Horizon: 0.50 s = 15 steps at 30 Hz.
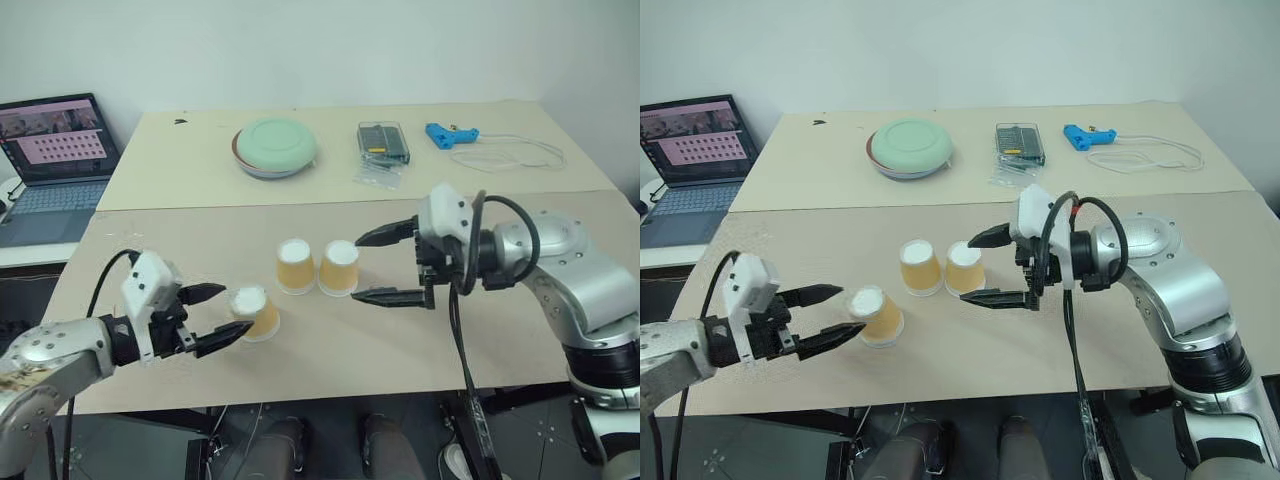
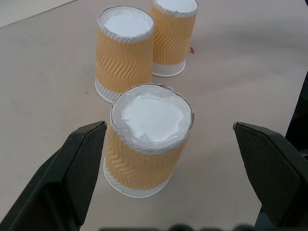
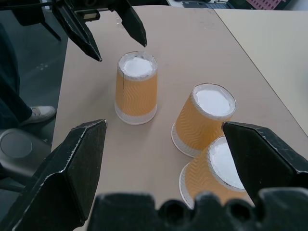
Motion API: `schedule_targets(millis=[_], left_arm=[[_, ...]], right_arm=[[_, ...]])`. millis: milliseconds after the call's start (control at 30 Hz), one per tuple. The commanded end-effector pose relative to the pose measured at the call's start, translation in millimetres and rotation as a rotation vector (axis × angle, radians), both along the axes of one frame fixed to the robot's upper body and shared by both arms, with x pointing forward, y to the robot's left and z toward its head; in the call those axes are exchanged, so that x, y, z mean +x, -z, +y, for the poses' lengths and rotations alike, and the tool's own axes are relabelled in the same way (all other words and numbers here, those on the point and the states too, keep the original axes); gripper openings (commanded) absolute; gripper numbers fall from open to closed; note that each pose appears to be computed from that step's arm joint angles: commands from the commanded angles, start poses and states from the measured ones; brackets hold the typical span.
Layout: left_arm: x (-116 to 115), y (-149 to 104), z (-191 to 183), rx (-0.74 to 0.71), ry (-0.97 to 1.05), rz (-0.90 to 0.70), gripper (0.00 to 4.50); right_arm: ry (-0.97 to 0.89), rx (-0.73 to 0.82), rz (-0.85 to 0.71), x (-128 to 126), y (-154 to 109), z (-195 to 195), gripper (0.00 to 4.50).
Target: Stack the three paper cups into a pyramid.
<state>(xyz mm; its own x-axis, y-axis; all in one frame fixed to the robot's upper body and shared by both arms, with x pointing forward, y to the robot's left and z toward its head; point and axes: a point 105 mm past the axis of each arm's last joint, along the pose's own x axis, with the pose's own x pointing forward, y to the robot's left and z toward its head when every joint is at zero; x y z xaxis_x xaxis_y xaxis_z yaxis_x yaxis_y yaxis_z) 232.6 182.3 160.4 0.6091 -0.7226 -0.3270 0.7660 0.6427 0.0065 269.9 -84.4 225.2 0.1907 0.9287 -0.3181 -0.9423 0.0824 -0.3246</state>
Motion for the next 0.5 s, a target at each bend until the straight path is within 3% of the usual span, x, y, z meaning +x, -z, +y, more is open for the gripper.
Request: schedule_targets(millis=[33,500], left_arm=[[4.3,-2.0,-4.7,-0.015,0.033,-0.033,4.50],[22.5,5.8,-9.5,0.026,0.056,-0.049,4.50]], right_arm=[[-0.015,-0.005,-0.033,-6.8,-7.6,-0.5,4.47],[-0.013,0.006,-0.054,-12.3,-10.9,-1.8,4.47]])
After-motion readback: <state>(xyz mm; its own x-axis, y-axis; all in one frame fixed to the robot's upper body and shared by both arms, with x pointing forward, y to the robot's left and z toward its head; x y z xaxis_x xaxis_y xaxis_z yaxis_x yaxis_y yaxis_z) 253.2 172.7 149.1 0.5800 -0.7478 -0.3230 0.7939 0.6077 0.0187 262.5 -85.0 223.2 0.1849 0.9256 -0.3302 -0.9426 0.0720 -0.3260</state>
